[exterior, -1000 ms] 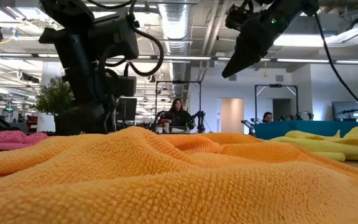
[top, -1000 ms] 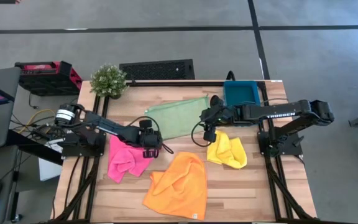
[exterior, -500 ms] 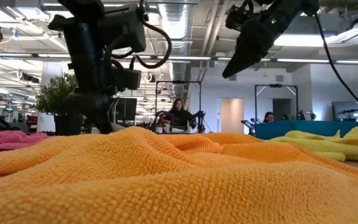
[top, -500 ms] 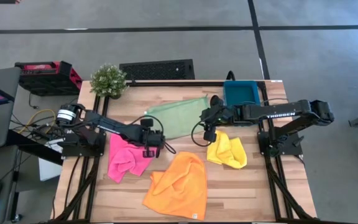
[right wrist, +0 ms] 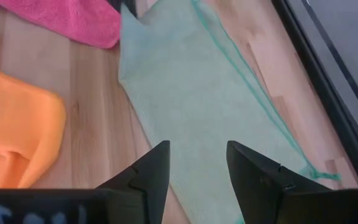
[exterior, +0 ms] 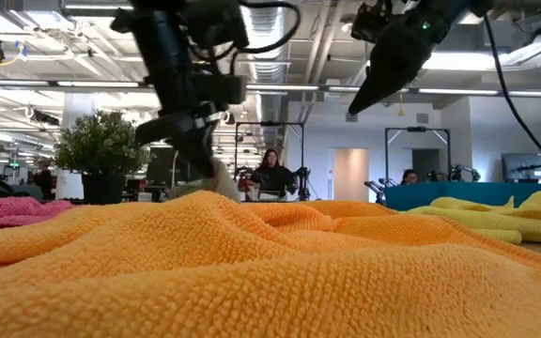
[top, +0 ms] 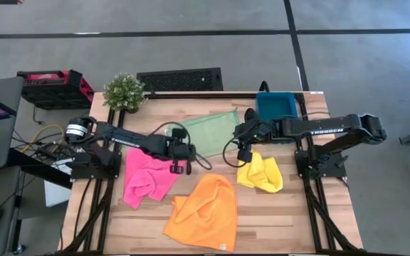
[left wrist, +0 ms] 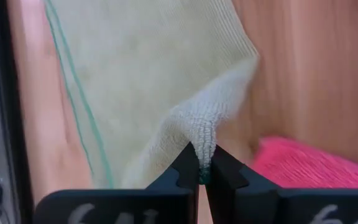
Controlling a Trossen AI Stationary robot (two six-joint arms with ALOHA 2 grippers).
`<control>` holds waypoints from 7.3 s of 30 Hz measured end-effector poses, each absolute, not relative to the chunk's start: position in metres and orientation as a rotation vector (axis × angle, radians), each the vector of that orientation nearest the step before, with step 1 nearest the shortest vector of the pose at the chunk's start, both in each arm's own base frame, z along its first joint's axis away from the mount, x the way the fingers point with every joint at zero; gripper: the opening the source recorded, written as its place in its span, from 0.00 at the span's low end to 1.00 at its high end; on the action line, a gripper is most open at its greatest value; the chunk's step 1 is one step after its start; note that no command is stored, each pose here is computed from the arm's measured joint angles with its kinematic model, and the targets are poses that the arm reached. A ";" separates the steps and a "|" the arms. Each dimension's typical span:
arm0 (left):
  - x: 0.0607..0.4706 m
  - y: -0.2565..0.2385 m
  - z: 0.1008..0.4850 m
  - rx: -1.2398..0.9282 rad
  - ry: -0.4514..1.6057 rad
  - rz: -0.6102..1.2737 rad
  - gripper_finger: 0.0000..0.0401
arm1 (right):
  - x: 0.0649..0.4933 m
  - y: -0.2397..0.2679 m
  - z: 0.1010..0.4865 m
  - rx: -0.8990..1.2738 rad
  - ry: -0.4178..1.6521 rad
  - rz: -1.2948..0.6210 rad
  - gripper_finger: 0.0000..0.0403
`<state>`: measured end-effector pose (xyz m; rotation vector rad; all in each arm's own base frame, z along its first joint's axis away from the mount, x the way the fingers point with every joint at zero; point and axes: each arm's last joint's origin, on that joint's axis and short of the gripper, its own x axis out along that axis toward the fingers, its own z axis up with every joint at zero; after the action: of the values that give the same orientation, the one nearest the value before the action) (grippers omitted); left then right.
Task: Fold microfiber towels
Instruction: Fold the green microfiber towel, then put the green folded microfiber towel into the bin
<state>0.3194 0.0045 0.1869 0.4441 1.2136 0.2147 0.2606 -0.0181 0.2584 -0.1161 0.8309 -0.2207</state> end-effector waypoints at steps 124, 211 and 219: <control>0.278 -0.052 0.387 0.212 1.124 0.330 0.40 | 0.312 -0.156 0.194 0.455 1.233 -0.545 0.45; 0.275 -0.062 0.386 0.248 1.136 0.301 0.40 | 0.294 -0.176 0.185 0.541 1.270 -0.795 0.03; 0.275 -0.062 0.386 0.250 1.136 0.300 0.40 | 0.280 -0.171 0.202 0.507 1.286 -0.918 0.02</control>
<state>0.2751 -0.0616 0.3858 0.2495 1.1365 0.2999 0.2804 -0.1711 0.2021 0.5071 1.2857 -0.9176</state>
